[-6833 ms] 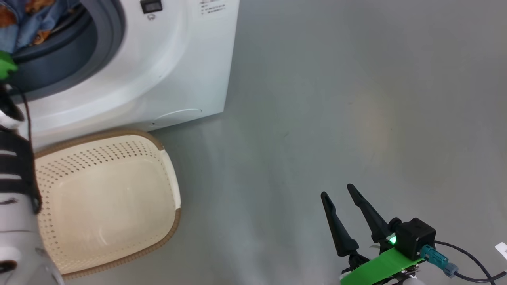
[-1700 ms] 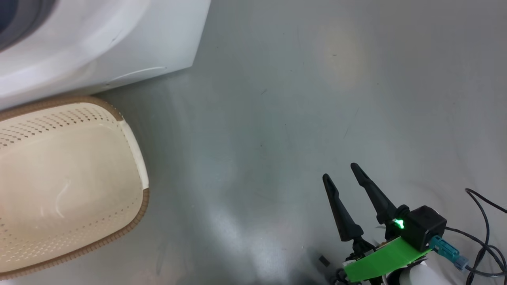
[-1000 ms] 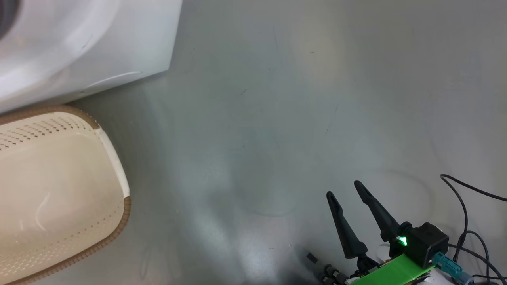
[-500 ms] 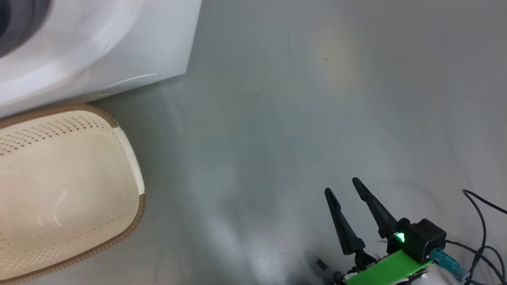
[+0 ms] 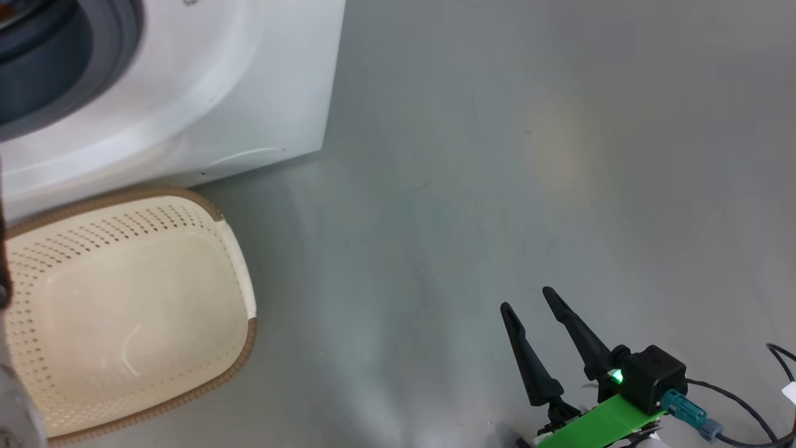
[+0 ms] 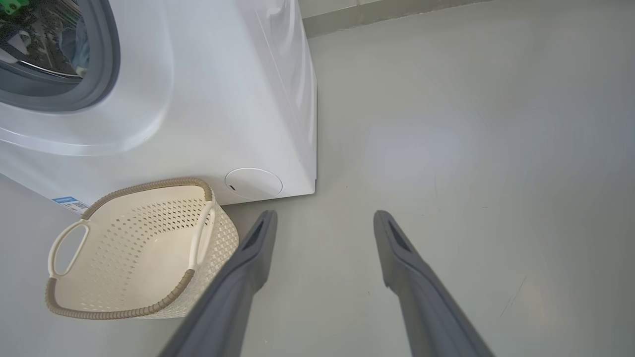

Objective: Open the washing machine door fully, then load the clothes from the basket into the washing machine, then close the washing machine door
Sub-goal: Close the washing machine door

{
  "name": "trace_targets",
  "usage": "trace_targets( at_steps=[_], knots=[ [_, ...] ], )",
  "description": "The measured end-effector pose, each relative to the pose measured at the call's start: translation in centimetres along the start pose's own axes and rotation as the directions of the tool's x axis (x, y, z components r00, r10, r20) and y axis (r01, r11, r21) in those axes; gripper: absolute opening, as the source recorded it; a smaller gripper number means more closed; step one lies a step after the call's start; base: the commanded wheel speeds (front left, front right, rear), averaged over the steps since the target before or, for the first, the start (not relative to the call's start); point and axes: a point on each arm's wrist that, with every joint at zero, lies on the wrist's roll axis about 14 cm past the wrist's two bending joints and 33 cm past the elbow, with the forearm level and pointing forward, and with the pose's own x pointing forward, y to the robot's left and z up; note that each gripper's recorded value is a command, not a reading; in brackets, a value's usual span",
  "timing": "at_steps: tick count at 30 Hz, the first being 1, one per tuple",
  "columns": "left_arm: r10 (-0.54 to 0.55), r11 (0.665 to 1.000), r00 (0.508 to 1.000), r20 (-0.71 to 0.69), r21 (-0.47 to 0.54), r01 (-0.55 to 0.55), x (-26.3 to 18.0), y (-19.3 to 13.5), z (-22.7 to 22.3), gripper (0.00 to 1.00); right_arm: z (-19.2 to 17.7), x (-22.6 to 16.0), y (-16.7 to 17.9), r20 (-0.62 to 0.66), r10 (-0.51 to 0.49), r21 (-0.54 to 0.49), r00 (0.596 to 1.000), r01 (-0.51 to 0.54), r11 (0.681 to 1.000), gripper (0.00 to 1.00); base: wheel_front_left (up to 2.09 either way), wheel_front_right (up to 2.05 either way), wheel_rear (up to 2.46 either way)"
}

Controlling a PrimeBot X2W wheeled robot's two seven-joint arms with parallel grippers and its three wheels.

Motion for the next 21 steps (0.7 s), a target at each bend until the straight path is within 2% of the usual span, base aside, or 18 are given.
trace_targets(
  at_steps=[9,21],
  knots=[
    [-0.027,0.999,0.998,-0.054,0.039,0.029,-3.7,0.0,-1.0,1.00,1.5,-0.4,1.0,0.048,0.031,0.012,0.998,-0.032,0.999,1.00,0.00,0.00,0.00],
    [-0.119,0.990,0.990,-0.073,0.072,0.124,-10.7,0.2,-1.2,1.00,5.1,-1.4,2.1,0.165,0.067,0.015,0.984,-0.070,0.997,1.00,0.00,0.00,0.00]
  ],
)
